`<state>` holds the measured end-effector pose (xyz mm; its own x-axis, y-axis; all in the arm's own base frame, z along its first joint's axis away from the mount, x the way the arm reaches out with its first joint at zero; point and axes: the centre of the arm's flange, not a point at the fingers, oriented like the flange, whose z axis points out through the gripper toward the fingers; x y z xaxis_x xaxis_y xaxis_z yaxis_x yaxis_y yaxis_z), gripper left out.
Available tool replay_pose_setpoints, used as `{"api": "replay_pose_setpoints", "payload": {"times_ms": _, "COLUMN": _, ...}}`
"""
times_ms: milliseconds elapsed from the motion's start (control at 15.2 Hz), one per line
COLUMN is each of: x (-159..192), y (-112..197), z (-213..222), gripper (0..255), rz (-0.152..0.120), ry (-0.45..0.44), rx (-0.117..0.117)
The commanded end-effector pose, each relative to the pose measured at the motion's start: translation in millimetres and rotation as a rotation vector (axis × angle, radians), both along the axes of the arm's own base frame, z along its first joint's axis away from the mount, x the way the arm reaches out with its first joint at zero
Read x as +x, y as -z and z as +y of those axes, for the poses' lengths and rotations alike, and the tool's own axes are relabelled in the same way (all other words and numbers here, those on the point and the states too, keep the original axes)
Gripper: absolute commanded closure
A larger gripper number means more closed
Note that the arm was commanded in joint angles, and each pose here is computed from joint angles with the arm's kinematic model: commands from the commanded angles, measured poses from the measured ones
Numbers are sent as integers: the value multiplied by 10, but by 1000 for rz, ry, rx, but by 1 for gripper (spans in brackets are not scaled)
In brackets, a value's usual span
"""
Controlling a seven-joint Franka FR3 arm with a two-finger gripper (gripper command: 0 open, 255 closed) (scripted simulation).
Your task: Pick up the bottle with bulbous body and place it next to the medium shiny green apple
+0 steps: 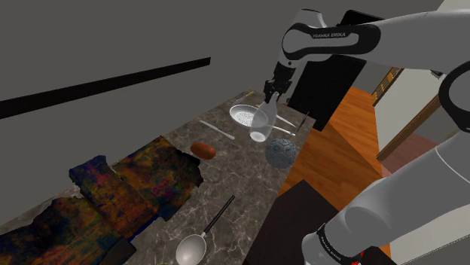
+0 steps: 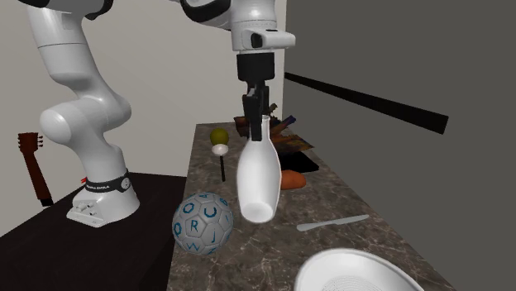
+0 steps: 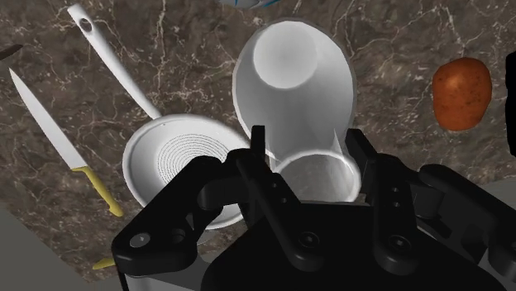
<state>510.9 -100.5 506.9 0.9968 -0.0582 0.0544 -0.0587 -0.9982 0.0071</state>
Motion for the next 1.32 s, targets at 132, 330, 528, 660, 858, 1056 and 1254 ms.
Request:
{"api": "replay_pose_setpoints", "payload": {"times_ms": 132, "x": 1, "y": -212, "z": 1, "gripper": 255, "rz": 0, "ry": 0, "rx": 0}}
{"api": "replay_pose_setpoints", "payload": {"times_ms": 330, "x": 1, "y": -370, "z": 1, "gripper": 255, "rz": 0, "ry": 0, "rx": 0}}
{"api": "replay_pose_setpoints", "payload": {"times_ms": 528, "x": 1, "y": -529, "z": 1, "gripper": 255, "rz": 0, "ry": 0, "rx": 0}}
{"api": "replay_pose_setpoints", "payload": {"times_ms": 660, "x": 1, "y": -634, "z": 1, "gripper": 255, "rz": 0, "ry": 0, "rx": 0}}
{"api": "replay_pose_setpoints", "payload": {"times_ms": 858, "x": 1, "y": -793, "z": 1, "gripper": 255, "rz": 0, "ry": 0, "rx": 0}}
{"api": "replay_pose_setpoints", "payload": {"times_ms": 1056, "x": 1, "y": -951, "z": 1, "gripper": 255, "rz": 0, "ry": 0, "rx": 0}}
{"api": "replay_pose_setpoints", "payload": {"times_ms": 1254, "x": 1, "y": -1110, "z": 1, "gripper": 255, "rz": 0, "ry": 0, "rx": 0}}
